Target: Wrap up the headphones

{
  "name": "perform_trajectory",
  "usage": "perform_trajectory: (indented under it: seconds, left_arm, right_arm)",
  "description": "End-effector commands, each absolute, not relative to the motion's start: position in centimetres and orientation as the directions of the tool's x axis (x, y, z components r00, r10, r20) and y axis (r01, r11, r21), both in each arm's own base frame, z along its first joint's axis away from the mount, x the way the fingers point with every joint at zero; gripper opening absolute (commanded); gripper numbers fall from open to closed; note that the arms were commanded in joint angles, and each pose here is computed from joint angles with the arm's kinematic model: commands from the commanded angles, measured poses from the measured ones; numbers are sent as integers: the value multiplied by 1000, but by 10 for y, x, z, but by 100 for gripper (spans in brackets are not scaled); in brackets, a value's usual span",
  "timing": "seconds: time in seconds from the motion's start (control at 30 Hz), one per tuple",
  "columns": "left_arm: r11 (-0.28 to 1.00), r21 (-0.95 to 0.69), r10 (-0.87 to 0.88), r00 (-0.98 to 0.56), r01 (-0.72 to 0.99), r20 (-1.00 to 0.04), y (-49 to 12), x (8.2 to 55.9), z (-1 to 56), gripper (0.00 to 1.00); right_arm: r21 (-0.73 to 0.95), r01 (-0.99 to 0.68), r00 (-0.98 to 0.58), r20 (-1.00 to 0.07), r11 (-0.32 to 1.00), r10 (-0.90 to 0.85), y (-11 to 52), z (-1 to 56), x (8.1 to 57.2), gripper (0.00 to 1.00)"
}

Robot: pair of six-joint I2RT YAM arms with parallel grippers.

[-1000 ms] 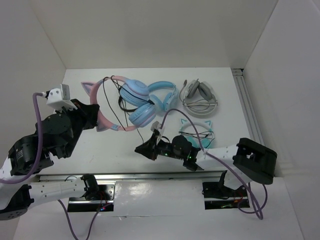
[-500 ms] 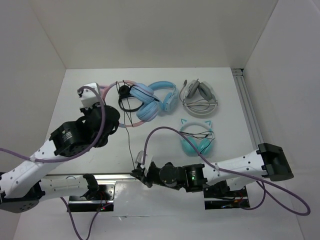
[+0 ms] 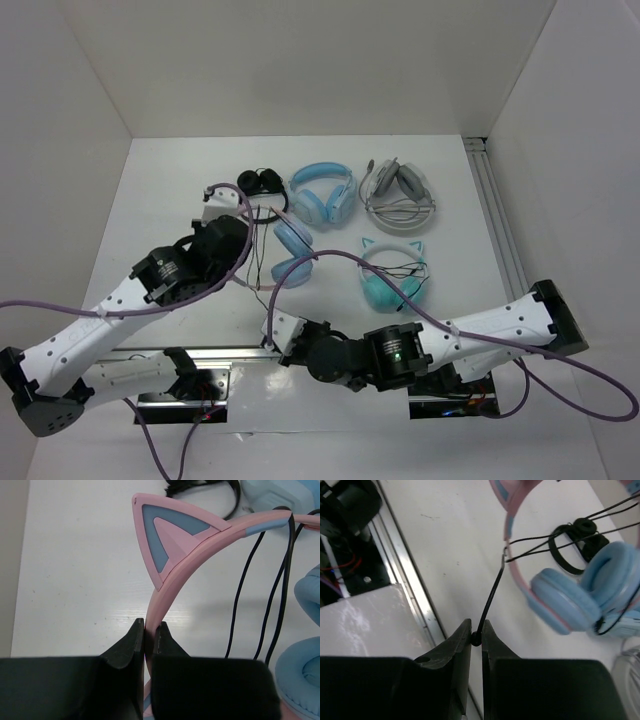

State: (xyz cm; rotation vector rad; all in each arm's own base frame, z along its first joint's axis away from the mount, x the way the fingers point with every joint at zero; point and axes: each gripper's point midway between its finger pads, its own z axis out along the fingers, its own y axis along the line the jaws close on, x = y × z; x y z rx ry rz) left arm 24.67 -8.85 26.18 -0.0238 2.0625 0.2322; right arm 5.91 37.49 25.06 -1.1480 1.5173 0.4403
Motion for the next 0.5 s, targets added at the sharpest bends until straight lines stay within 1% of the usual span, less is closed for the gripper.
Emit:
perform_trajectory:
  seconds: [0.0, 0.07, 0.1, 0.2, 0.27, 0.4, 0.43, 0.47]
  left_arm:
    - [993, 75, 105, -410, 89, -906, -118, 249, 287, 0]
    - [983, 92, 151, -412, 159, -898, -124, 246, 284, 0]
    - [970, 117, 201, -424, 215, -883, -128, 242, 279, 0]
    - [942, 161, 285, -451, 294, -846, -130, 230, 270, 0]
    - [919, 163, 324, -456, 358, -829, -138, 221, 265, 0]
    - [861, 123, 370, -442, 494, -817, -151, 197, 261, 0]
    - [844, 127, 394, -441, 522, -807, -153, 193, 259, 0]
    - [840, 118, 389, -437, 529, -811, -153, 191, 260, 0]
  right_arm:
    - [-438, -771, 184, -848, 462, -497, 356, 271, 73, 0]
    - [-484, -753, 208, -817, 445, -537, 352, 270, 74, 0]
    - [-510, -735, 226, -805, 445, -548, 349, 275, 75, 0]
    - [-590, -682, 258, -747, 433, -612, 342, 276, 80, 0]
    - [-629, -654, 266, -711, 420, -651, 340, 269, 84, 0]
    - [-677, -617, 313, -680, 402, -663, 337, 282, 86, 0]
    - [-701, -586, 318, -660, 406, -681, 333, 281, 90, 0]
    - [-705, -571, 323, -663, 420, -675, 331, 288, 92, 0]
